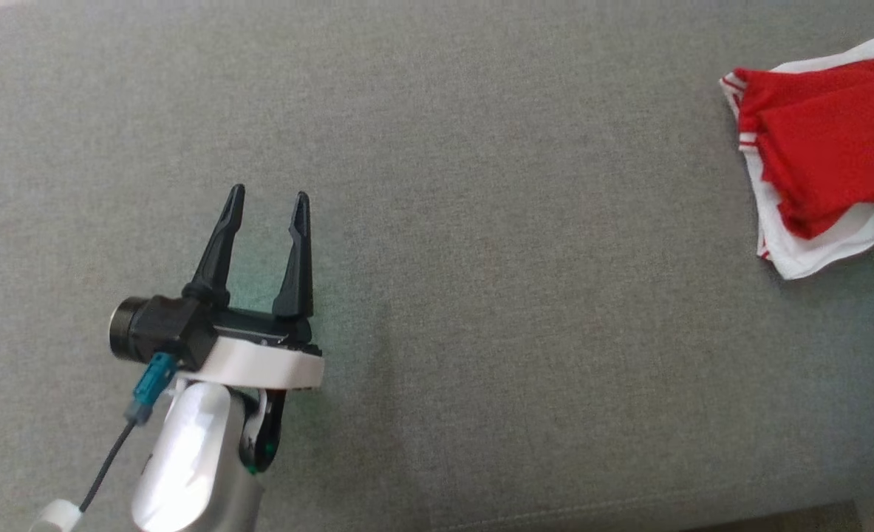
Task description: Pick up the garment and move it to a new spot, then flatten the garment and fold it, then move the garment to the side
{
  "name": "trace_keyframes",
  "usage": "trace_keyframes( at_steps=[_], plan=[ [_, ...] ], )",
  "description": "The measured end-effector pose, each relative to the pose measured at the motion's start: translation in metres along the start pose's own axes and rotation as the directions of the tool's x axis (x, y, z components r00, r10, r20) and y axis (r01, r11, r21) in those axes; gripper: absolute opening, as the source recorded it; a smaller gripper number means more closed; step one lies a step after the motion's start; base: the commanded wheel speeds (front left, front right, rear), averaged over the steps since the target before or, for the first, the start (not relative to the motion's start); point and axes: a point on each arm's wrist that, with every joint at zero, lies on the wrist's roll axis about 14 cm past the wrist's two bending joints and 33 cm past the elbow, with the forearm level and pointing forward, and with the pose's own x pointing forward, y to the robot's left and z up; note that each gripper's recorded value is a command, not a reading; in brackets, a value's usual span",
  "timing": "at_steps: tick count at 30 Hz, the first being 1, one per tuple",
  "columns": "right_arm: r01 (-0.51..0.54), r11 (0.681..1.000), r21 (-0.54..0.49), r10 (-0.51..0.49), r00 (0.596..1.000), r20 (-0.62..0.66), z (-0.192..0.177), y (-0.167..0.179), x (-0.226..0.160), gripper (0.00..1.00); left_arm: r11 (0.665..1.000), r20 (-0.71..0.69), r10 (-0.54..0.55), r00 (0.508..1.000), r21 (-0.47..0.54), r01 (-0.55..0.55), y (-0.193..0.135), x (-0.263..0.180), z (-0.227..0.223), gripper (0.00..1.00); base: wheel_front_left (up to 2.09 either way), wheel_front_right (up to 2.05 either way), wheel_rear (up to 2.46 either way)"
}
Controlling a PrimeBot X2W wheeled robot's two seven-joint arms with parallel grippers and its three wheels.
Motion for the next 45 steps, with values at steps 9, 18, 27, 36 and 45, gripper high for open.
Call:
trace_keyframes(
  at_steps=[9,18,27,36,45],
  plan=[
    [-0.092,0.965,0.247,-0.004,0.931,0.364,0.107,0.044,-0.027,1.00,1.000,0.042,0.013,0.999,0.008,-0.014,-0.006,-0.022,0.022,1.00,0.00,0.00,0.00],
    [-0.316,0.820,0.478,0.015,0.846,0.533,0.140,0.136,-0.096,1.00,0.998,0.096,0.068,0.993,0.013,-0.069,-0.001,-0.053,0.045,1.00,0.00,0.00,0.00],
    [-0.397,0.726,0.561,0.127,0.880,0.458,0.088,0.194,-0.129,1.00,0.991,0.079,0.135,0.988,-0.007,-0.135,0.011,-0.081,0.039,1.00,0.00,0.00,0.00],
    [-0.421,0.710,0.564,0.154,0.875,0.459,0.083,0.205,-0.138,1.00,0.987,0.089,0.161,0.983,-0.009,-0.160,0.016,-0.086,0.042,1.00,0.00,0.00,0.00],
    [-0.417,0.703,0.575,0.146,0.877,0.457,0.082,0.202,-0.139,1.00,0.984,0.100,0.177,0.979,-0.006,-0.178,0.020,-0.085,0.045,1.00,0.00,0.00,0.00]
  ],
)
